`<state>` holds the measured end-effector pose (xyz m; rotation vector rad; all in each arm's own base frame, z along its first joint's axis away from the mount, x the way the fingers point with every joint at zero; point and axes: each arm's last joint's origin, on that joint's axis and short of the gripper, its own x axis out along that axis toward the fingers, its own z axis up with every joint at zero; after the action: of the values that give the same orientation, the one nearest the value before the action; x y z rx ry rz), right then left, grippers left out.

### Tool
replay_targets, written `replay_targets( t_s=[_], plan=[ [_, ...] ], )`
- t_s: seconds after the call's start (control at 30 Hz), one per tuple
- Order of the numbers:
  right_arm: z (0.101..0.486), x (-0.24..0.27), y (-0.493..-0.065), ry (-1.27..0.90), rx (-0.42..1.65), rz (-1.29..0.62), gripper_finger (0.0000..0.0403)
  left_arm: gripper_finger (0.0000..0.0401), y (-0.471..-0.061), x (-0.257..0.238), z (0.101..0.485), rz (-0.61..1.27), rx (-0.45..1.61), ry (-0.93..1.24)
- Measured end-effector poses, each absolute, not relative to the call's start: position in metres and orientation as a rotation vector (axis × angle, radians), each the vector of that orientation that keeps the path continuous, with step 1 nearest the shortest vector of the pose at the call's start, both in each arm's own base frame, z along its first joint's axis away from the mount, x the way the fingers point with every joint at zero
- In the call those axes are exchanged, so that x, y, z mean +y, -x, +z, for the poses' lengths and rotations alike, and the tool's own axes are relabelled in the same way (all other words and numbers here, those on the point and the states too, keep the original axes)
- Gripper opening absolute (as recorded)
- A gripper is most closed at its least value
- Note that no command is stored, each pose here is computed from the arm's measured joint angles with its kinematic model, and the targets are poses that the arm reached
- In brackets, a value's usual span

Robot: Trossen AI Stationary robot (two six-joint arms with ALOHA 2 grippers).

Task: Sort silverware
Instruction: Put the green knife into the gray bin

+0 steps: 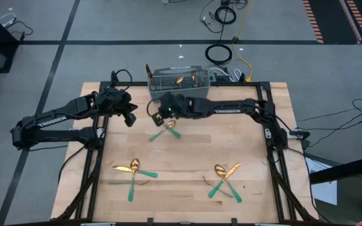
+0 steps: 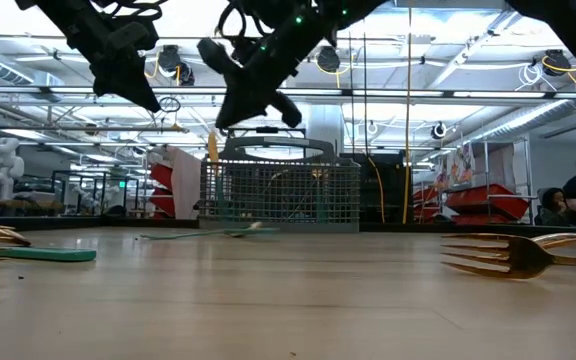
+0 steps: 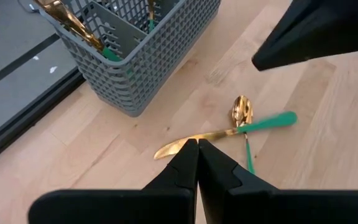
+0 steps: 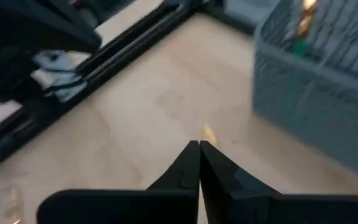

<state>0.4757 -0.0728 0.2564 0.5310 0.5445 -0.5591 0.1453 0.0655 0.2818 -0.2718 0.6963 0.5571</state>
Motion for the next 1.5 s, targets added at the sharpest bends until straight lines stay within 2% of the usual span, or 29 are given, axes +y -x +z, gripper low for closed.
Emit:
replay_targets(
  t_s=[0.13, 0.23, 0.33, 0.5, 0.63, 0.9, 1.3, 1.5],
  plan=[
    [0.242, -0.078, -0.468, -0.474, 0.717, -0.53, 0.0001, 0.001, -0.145, 0.066, 0.282, 0.557, 0.696, 0.272],
    [0.229, -0.072, -0.465, -0.342, 0.858, -0.428, 0.0022, 0.001, -0.145, 0.066, 0.282, 0.556, 0.698, 0.267],
    [0.22, -0.066, -0.468, -0.249, 0.912, -0.315, 0.0067, 0.001, -0.145, 0.066, 0.282, 0.556, 0.698, 0.248],
    [0.217, -0.068, -0.479, -0.151, 0.836, -0.256, 0.0163, 0.001, -0.145, 0.066, 0.282, 0.568, 0.696, 0.241],
    [0.195, -0.076, -0.484, -0.178, 0.871, -0.288, 0.0203, 0.001, -0.145, 0.066, 0.282, 0.568, 0.701, 0.242],
    [0.169, -0.088, -0.491, -0.168, 0.867, -0.377, 0.019, 0.001, -0.145, 0.066, 0.282, 0.571, 0.7, 0.25],
    [0.167, -0.096, -0.494, -0.21, 0.821, -0.377, 0.0191, 0.001, -0.145, 0.067, 0.282, 0.583, 0.702, 0.236],
    [0.134, -0.095, -0.501, -0.248, 0.914, -0.399, 0.0191, 0.001, -0.145, 0.067, 0.282, 0.584, 0.702, 0.235]
  ],
)
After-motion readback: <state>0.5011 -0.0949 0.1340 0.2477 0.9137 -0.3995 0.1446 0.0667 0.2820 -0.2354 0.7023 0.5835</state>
